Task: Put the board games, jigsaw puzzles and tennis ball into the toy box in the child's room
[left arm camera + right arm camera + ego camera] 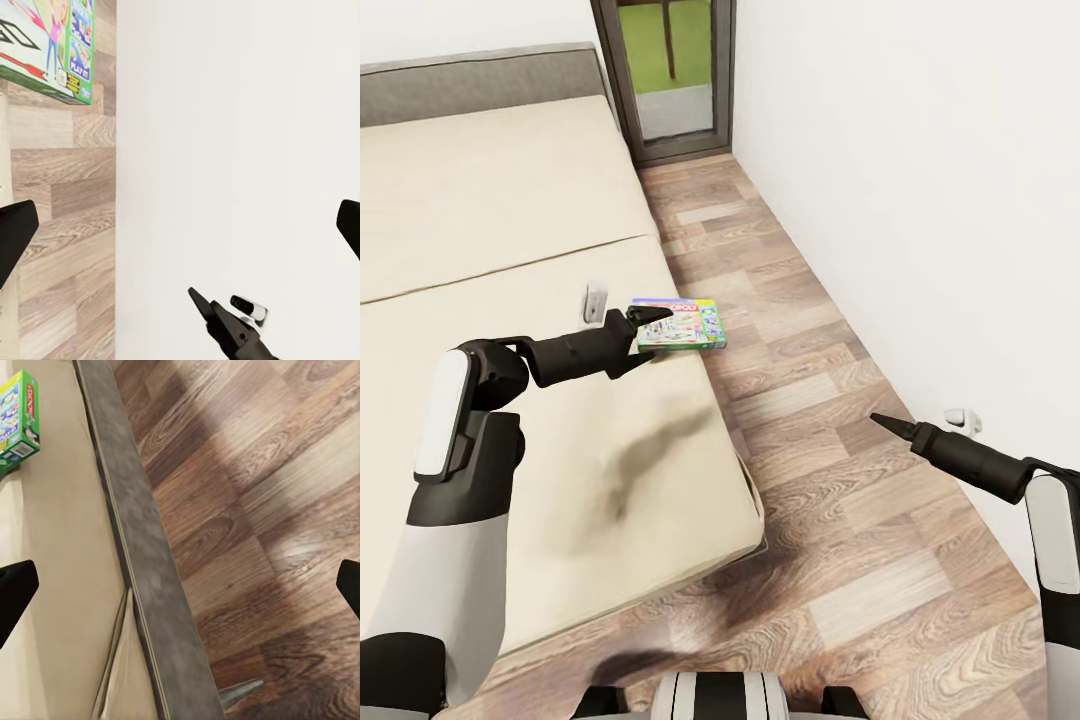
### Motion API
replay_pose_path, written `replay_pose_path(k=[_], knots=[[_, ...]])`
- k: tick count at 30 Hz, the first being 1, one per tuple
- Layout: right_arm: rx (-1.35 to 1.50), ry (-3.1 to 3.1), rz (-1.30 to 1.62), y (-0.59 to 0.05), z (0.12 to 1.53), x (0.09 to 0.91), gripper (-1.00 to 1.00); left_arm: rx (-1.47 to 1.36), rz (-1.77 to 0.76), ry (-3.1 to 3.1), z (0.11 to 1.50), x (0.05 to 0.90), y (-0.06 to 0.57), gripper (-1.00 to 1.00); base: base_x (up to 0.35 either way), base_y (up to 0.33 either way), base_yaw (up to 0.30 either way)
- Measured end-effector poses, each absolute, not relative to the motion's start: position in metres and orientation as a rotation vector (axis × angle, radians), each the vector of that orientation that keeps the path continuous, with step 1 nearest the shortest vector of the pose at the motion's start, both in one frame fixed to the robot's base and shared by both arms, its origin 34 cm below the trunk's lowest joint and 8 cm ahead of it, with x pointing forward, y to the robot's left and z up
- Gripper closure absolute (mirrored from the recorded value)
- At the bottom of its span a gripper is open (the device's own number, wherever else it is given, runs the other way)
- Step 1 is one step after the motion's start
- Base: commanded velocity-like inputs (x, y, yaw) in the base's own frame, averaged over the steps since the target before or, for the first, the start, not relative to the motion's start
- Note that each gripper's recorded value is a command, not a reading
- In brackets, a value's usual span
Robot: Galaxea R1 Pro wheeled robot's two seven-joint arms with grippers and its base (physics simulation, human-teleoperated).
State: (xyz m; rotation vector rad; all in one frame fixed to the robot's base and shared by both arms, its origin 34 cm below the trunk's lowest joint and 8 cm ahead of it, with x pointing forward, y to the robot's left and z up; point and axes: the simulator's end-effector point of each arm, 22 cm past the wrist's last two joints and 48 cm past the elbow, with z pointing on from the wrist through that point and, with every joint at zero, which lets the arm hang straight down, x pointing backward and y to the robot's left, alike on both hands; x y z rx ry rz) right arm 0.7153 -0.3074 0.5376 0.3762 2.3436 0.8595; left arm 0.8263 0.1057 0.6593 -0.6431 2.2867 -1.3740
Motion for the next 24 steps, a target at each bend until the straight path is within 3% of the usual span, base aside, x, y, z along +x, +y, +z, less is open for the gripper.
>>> replay_pose_path(k=[24], knots=[[0.411,2.283,0.879,-0.327,0.501,0.736,-1.0,-0.65,-1.319,2.319,0.609,0.821,0.106,-1.0,0.0,-0.001,0.002]])
